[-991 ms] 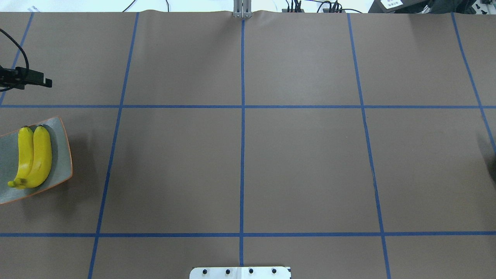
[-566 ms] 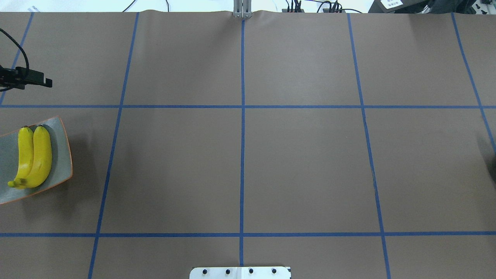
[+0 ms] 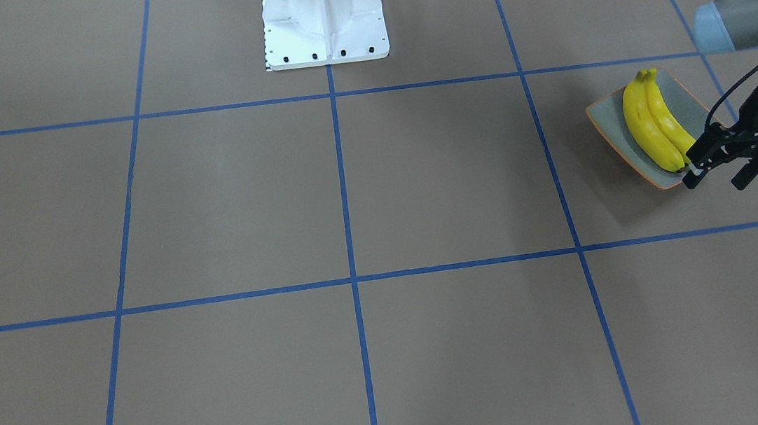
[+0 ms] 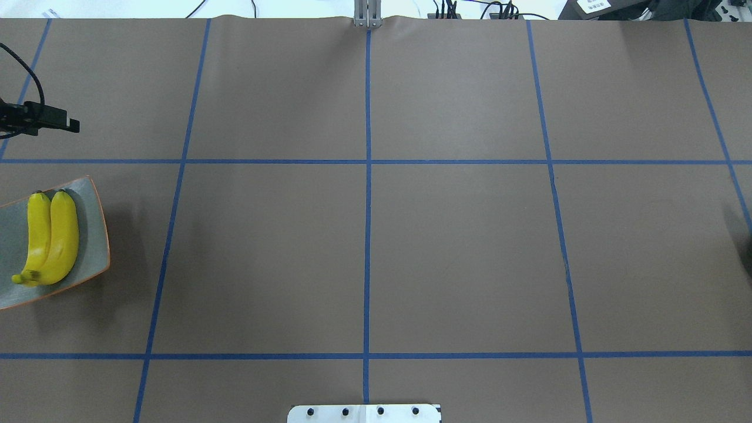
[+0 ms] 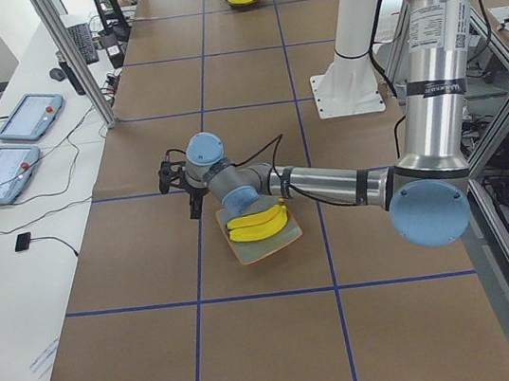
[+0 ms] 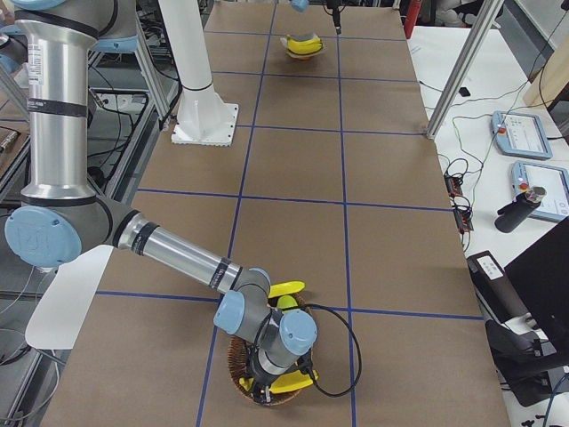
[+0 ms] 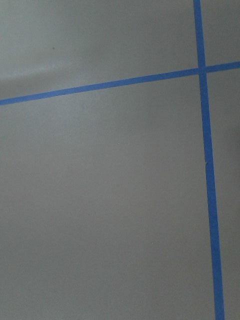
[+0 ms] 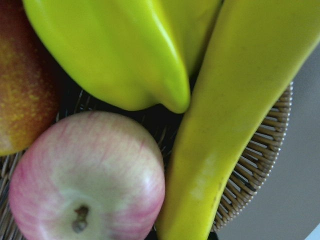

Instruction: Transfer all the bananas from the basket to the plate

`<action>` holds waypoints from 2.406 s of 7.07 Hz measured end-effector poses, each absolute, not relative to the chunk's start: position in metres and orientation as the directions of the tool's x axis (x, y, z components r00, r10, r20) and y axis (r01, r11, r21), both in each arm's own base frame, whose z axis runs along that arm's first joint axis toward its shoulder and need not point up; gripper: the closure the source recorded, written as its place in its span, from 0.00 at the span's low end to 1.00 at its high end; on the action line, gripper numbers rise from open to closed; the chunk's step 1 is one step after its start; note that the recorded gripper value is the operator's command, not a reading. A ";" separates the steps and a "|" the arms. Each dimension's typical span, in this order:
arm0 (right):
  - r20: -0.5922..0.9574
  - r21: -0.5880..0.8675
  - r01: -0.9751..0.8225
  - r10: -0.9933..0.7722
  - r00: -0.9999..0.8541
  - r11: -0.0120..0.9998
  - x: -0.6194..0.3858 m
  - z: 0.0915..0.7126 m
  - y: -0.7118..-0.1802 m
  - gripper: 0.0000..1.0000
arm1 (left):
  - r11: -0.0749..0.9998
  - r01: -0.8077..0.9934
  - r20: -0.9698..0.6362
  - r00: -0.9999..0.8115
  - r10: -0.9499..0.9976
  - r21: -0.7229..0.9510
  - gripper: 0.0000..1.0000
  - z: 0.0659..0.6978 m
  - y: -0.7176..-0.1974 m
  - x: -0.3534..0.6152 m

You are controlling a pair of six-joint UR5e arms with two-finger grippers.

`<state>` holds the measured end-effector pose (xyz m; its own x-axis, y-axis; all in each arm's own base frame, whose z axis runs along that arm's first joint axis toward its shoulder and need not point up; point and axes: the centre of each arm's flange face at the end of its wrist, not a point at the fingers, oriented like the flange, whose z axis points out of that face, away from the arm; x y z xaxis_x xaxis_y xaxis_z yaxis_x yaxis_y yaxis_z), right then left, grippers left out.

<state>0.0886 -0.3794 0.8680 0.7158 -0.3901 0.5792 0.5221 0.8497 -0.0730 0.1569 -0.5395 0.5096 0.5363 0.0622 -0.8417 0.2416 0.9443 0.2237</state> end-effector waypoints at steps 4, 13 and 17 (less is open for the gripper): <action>0.538 -0.056 0.511 -0.406 0.739 0.858 0.119 0.857 -0.372 1.00 | 0.948 0.233 -0.840 0.539 0.060 0.218 0.00 0.514 -0.539 0.162; 0.533 0.149 0.444 -0.450 0.717 0.884 0.117 0.646 -0.560 1.00 | 0.957 0.248 -0.863 0.505 0.002 0.148 0.00 0.500 -0.546 0.190; 0.674 0.194 0.366 -0.394 0.625 0.910 -0.053 0.497 -0.636 1.00 | 0.949 0.310 -0.914 0.398 -0.077 0.055 0.00 0.427 -0.572 0.227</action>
<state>-0.0526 -0.6358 0.4972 0.6247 -0.3943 0.6740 0.3657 0.9104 0.1936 0.2273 -0.5718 0.4268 0.3984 -0.0772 -0.9140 0.3103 0.9490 0.0552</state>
